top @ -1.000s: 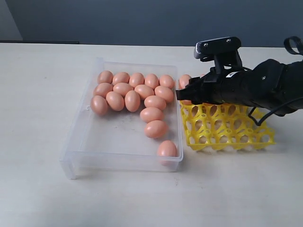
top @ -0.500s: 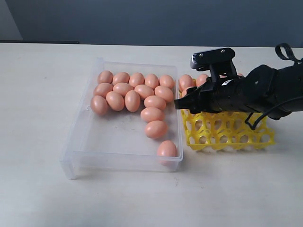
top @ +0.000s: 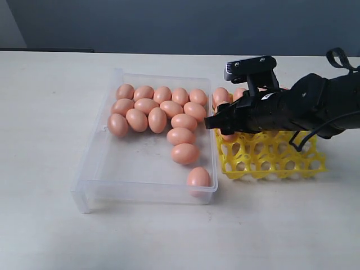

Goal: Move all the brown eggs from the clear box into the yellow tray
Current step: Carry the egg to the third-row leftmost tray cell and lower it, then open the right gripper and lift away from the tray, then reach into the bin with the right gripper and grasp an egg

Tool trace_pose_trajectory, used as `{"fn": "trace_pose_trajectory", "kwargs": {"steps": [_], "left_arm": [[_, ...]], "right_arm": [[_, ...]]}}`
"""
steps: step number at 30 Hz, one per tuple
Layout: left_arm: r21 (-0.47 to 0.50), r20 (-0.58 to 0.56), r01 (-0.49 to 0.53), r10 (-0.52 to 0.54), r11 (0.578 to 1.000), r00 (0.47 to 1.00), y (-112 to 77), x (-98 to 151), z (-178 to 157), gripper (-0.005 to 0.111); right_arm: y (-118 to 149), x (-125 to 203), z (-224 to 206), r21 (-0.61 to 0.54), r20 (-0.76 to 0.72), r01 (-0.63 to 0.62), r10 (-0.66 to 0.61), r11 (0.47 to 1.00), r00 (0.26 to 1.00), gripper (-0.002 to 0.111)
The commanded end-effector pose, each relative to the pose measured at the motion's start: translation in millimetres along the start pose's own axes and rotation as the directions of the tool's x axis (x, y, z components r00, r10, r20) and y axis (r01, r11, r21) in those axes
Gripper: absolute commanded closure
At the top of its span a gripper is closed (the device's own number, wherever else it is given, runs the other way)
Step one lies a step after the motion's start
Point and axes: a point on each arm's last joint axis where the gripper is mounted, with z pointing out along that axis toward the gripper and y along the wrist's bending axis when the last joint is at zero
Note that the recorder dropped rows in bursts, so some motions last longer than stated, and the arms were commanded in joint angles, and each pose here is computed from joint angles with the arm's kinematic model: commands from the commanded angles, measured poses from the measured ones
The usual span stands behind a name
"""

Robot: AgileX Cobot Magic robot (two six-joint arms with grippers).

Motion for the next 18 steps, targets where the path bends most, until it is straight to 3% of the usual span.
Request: {"fn": "trace_pose_trajectory", "kwargs": {"steps": [1, 8, 14, 18], "left_arm": [[-0.001, 0.016, 0.003, -0.003, 1.0, 1.0, 0.1, -1.6, -0.1, 0.106], [-0.001, 0.016, 0.003, -0.003, 1.0, 1.0, 0.1, -1.6, -0.1, 0.106], [-0.001, 0.016, 0.003, -0.003, 1.0, 1.0, 0.1, -1.6, -0.1, 0.106], [-0.001, 0.016, 0.003, -0.003, 1.0, 1.0, 0.1, -1.6, -0.1, 0.106]], "right_arm": [[6.6, -23.1, -8.1, -0.054, 0.032, 0.006, -0.005, 0.998, 0.999, 0.047], [36.2, -62.5, -23.2, -0.312, -0.062, 0.082, -0.107, 0.946, 0.992, 0.047], [43.9, -77.3, 0.6, -0.367, -0.094, 0.113, -0.157, 0.923, 0.983, 0.047], [48.3, -69.3, 27.5, -0.419, -0.192, 0.092, -0.188, 0.903, 0.963, 0.047]]}}
